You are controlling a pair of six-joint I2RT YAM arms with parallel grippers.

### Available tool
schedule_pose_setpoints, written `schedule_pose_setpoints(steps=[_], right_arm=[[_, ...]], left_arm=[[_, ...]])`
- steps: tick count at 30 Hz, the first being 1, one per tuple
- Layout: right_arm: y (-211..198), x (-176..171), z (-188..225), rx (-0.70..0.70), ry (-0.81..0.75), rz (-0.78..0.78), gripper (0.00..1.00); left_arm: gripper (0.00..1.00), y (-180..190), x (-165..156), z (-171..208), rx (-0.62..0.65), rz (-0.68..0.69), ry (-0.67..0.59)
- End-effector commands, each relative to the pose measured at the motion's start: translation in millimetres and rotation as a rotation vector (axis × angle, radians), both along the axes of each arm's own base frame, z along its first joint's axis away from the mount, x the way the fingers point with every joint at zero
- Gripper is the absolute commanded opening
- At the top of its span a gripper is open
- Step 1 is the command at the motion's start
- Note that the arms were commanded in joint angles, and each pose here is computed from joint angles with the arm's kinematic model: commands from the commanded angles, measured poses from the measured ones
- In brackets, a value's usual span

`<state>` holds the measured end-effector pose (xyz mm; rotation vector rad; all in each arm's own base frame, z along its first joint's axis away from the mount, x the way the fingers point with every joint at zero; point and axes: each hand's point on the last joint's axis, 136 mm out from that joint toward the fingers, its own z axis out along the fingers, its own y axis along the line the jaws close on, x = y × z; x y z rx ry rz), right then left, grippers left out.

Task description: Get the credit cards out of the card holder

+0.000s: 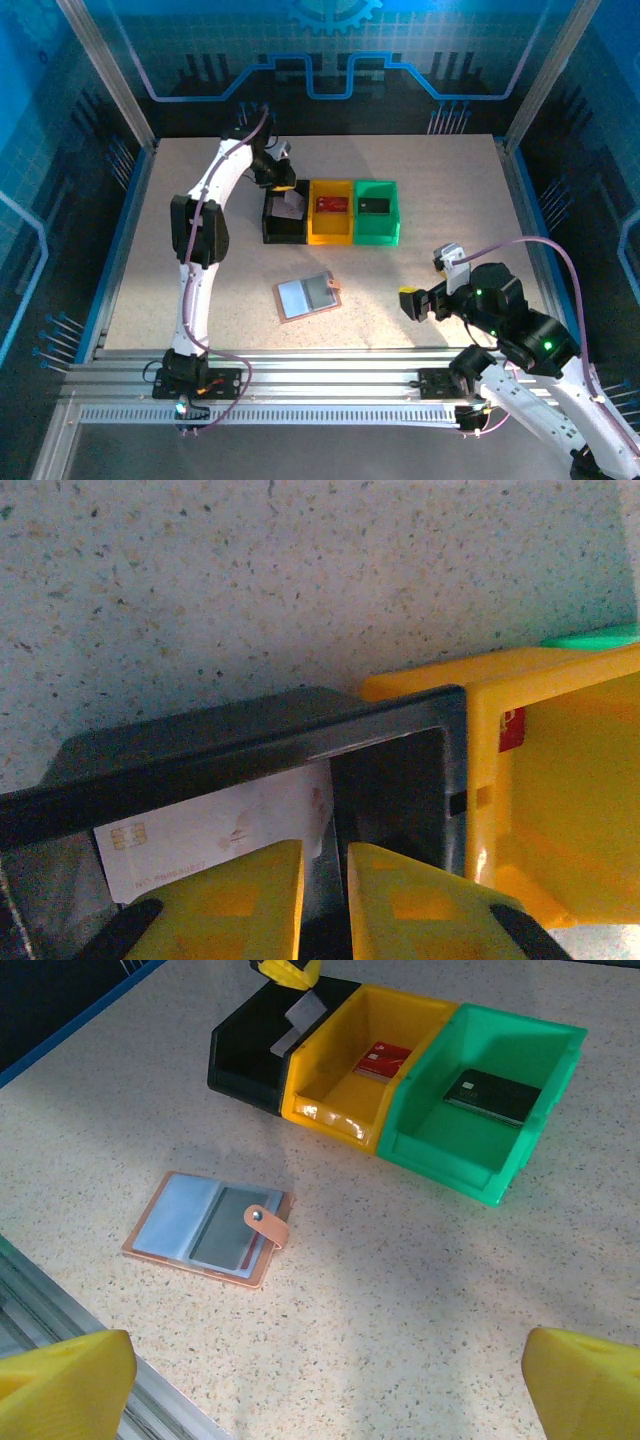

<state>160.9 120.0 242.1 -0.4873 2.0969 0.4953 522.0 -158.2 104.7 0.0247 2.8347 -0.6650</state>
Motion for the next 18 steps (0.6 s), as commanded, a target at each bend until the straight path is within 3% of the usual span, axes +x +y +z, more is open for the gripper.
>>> schedule_pose_setpoints(steps=[1,7,13,18], right_arm=[[-1,-1,-1,0.003,-0.009,-0.004,1.00],[-2,-2,-1,0.001,-0.012,-0.005,1.00],[-1,-1,-1,-0.001,-0.019,-0.003,1.00],[-1,0,-3,-0.005,-0.001,-0.009,1.00]], left_arm=[[0.21,6,-1,1,0.028,-0.005,0.012],[0.24,19,2,25,0.054,0.013,-0.025],[0.32,18,-1,78,0.007,0.057,-0.111],[0.38,-5,-39,123,-0.021,0.051,-0.180]])
